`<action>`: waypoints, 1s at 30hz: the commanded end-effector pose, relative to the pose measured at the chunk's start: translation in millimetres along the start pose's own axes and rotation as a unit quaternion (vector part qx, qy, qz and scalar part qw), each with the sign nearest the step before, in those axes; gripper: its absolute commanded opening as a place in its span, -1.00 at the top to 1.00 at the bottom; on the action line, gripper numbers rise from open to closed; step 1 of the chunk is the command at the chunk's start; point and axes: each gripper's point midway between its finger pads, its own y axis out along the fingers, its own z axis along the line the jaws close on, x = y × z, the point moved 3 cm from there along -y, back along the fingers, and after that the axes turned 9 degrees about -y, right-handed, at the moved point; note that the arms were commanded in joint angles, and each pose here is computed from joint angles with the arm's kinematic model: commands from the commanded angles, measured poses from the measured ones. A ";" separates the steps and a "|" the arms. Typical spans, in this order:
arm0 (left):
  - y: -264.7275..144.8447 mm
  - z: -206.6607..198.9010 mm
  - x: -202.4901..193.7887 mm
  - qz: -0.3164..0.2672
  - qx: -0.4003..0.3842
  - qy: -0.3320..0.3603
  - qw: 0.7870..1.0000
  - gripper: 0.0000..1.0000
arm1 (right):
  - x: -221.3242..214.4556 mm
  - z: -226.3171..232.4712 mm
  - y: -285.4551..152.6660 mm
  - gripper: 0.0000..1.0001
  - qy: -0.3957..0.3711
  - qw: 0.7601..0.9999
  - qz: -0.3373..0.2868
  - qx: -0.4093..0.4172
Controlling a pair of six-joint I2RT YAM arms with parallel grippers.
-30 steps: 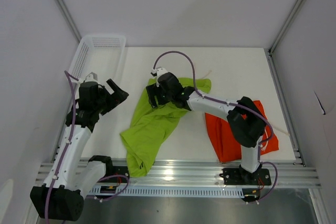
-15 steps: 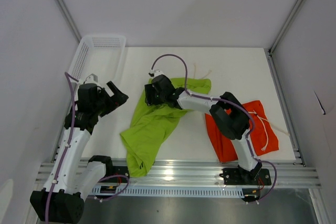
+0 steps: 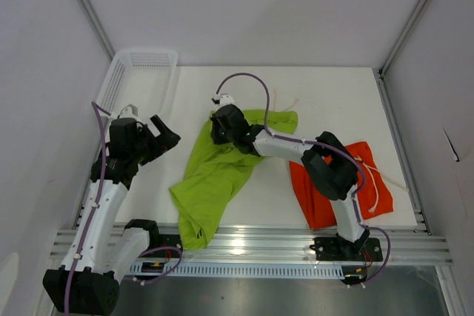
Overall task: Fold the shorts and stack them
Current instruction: Flatten the shorts out
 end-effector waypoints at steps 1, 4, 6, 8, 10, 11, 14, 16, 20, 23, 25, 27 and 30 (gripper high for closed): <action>-1.5 2.2 2.4 -0.007 -0.001 0.005 1.000 -0.98 | 53.0 29.4 -73.0 1.00 -0.018 0.995 -0.089 0.048; 0.2 0.9 0.8 -0.005 -0.007 -0.001 1.000 -0.98 | 27.2 33.3 -116.9 1.00 -0.038 0.994 -0.082 0.058; 2.0 0.3 0.8 -0.005 -0.011 -0.004 1.000 -0.98 | 25.9 29.0 -167.4 1.00 -0.036 0.992 -0.106 0.058; 4.8 -0.9 0.0 -0.003 -0.016 -0.005 1.000 -0.98 | 32.8 30.9 -223.7 1.00 -0.015 0.987 -0.141 0.077; 10.5 0.1 -2.0 0.002 -0.017 -0.009 1.000 -0.98 | -8.1 19.5 -245.7 1.00 -0.009 0.992 -0.101 0.072; 14.7 -1.2 -1.5 0.000 -0.023 -0.011 1.000 -0.98 | -6.0 15.8 -271.5 1.00 0.019 0.990 -0.118 0.080; 29.7 -3.2 -5.9 0.014 -0.033 -0.020 0.999 -0.97 | -60.9 1.5 -289.0 1.00 0.046 0.994 -0.054 0.079; 39.1 -4.8 -7.9 0.021 -0.036 -0.023 0.999 -0.97 | -91.5 -3.5 -302.1 1.00 0.061 0.993 -0.024 0.096; 70.7 -11.8 -17.3 0.049 -0.024 -0.016 0.998 -0.97 | -135.0 9.4 -324.4 1.00 0.069 0.988 0.036 0.134; 96.6 -20.5 -16.0 0.063 -0.008 -0.005 0.998 -0.96 | -145.2 2.3 -335.2 1.00 0.075 0.991 0.052 0.097; 110.0 -32.1 -7.2 0.062 -0.016 -0.002 0.998 -0.96 | -154.6 -7.7 -340.7 1.00 0.073 0.993 0.074 0.058; 130.1 -40.0 -0.8 0.070 -0.015 0.000 0.997 -0.96 | -155.6 -14.9 -347.5 1.00 0.072 0.992 0.093 0.032; 157.0 -53.4 7.2 0.080 -0.029 0.009 0.996 -0.91 | -159.7 -21.7 -351.4 1.00 0.063 0.991 0.119 0.002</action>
